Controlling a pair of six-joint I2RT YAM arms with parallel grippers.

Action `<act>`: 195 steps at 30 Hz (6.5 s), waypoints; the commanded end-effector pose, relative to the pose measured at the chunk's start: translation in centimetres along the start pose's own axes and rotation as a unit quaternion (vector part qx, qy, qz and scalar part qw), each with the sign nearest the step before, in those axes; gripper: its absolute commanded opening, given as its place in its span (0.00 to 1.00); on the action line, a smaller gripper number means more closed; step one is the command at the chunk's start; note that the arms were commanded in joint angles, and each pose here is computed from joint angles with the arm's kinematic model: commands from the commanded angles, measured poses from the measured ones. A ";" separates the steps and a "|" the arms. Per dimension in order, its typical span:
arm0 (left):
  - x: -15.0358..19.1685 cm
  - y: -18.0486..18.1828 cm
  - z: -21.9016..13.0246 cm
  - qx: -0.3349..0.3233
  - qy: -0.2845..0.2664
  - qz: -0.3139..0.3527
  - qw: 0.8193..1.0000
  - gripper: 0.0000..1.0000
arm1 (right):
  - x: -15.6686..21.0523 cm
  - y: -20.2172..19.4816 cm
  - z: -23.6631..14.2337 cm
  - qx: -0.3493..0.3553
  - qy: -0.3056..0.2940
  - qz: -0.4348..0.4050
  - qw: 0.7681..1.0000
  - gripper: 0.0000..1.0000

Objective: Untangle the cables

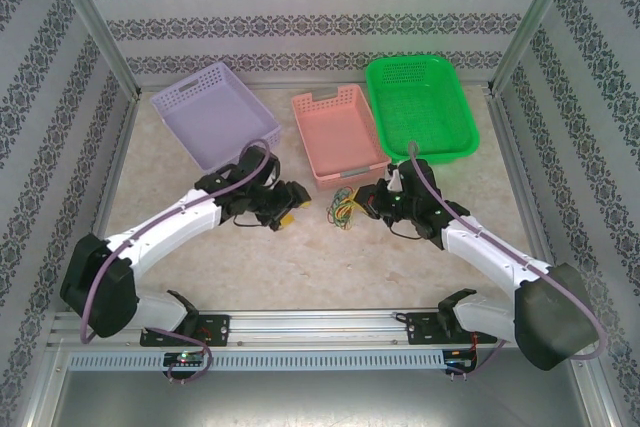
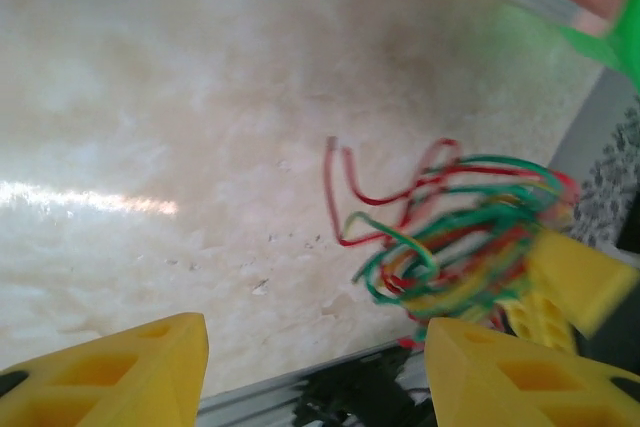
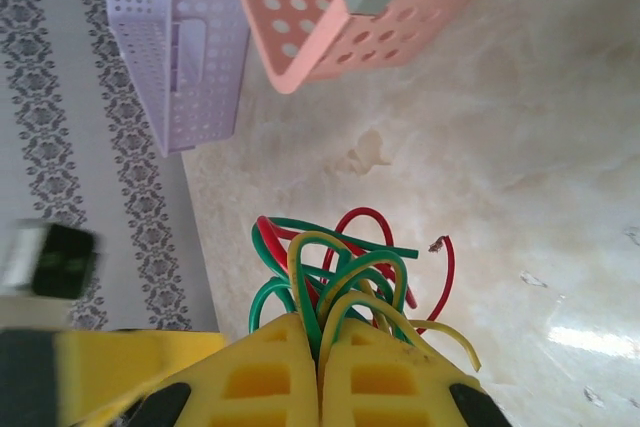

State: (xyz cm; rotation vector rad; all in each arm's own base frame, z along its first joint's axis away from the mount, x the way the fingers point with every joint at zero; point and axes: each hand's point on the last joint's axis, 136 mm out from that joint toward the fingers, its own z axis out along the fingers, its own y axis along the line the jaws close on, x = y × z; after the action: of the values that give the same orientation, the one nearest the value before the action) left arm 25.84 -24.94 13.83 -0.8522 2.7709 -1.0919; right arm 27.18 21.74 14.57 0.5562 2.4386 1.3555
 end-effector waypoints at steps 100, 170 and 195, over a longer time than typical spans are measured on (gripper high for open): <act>-5.8 10.1 -4.1 -0.128 -0.106 -0.083 0.983 0.00 | 7.5 1.5 9.0 0.239 0.140 -0.325 0.904 0.41; -8.9 15.3 -8.8 -0.255 -0.193 -0.066 0.945 0.00 | 0.8 -5.9 -2.1 0.267 0.067 -0.202 0.940 0.00; -8.2 4.9 -8.8 -0.076 -0.153 -0.072 0.983 0.69 | 2.1 2.3 -2.4 0.131 0.061 -0.284 0.948 0.00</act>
State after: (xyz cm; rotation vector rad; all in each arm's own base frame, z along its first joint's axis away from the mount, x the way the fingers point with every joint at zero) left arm 28.23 -11.41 12.67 -1.1248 2.6569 -0.5745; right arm 24.12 20.05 14.05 -0.0723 2.7363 0.7166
